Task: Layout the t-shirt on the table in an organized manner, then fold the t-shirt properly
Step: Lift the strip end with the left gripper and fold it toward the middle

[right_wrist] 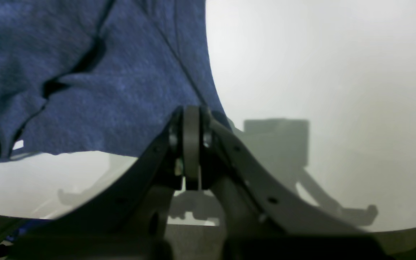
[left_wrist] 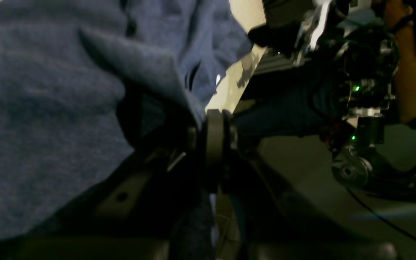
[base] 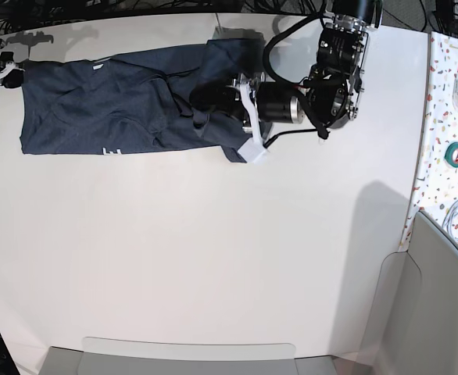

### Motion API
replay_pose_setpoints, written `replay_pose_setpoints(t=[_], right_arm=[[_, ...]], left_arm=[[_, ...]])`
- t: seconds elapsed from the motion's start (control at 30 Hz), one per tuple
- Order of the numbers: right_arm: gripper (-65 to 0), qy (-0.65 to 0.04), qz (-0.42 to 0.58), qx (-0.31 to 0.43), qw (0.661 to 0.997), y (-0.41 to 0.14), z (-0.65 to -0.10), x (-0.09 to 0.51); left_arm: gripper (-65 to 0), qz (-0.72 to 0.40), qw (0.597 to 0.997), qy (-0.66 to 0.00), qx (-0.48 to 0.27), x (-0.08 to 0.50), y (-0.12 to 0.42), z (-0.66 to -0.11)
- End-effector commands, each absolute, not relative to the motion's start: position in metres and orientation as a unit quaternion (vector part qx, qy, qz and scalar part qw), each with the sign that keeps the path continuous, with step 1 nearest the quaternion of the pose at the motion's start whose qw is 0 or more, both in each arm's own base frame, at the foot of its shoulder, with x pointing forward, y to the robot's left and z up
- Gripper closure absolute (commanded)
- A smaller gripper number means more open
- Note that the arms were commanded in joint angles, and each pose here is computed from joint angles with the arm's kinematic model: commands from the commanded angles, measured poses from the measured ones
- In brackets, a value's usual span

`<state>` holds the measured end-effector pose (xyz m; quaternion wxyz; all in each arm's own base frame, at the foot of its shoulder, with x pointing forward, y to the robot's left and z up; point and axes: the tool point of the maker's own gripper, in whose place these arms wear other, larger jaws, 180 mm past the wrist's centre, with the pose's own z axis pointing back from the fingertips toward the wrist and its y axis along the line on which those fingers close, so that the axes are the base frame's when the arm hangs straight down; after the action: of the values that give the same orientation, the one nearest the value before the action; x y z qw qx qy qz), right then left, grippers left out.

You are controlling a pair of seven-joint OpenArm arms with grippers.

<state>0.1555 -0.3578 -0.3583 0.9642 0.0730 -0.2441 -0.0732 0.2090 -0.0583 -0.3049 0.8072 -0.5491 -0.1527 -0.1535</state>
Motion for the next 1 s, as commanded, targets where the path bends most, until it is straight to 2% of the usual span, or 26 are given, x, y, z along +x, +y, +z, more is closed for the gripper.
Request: replay_pose_setpoints(t=[0.0,0.4,0.83,0.87,0.97], right_arm=[[-0.6,-0.257,-0.067,0.065,0.962,-0.363,-0.349,0.161],[-0.6,-0.242,-0.097,0.084,0.962,-0.364,-0.366,0.152],[-0.6,-0.247,-0.098,0.087,0.96,-0.363,-0.366,0.157],[-0.6,-0.247,-0.098,0.087,0.96,-0.363,-0.366,0.157],[-0.6,-0.249,-0.101,0.091,0.959,-0.36,-0.367,0.157]], left_arm=[[0.0,-0.161,0.792,-0.17,-0.564,0.216,-0.064,-0.289],[0.0,-0.207,0.774,-0.179,-0.571,0.22,-0.084,-0.271],[0.0,-0.235,0.788,-0.183,-0.539,0.218,-0.096,-0.281],[-0.8,-0.236,0.788,-0.184,-0.538,0.218,-0.096,-0.282],[-10.0,-0.247,0.784,-0.176,-0.541,0.211,-0.103,-0.282]])
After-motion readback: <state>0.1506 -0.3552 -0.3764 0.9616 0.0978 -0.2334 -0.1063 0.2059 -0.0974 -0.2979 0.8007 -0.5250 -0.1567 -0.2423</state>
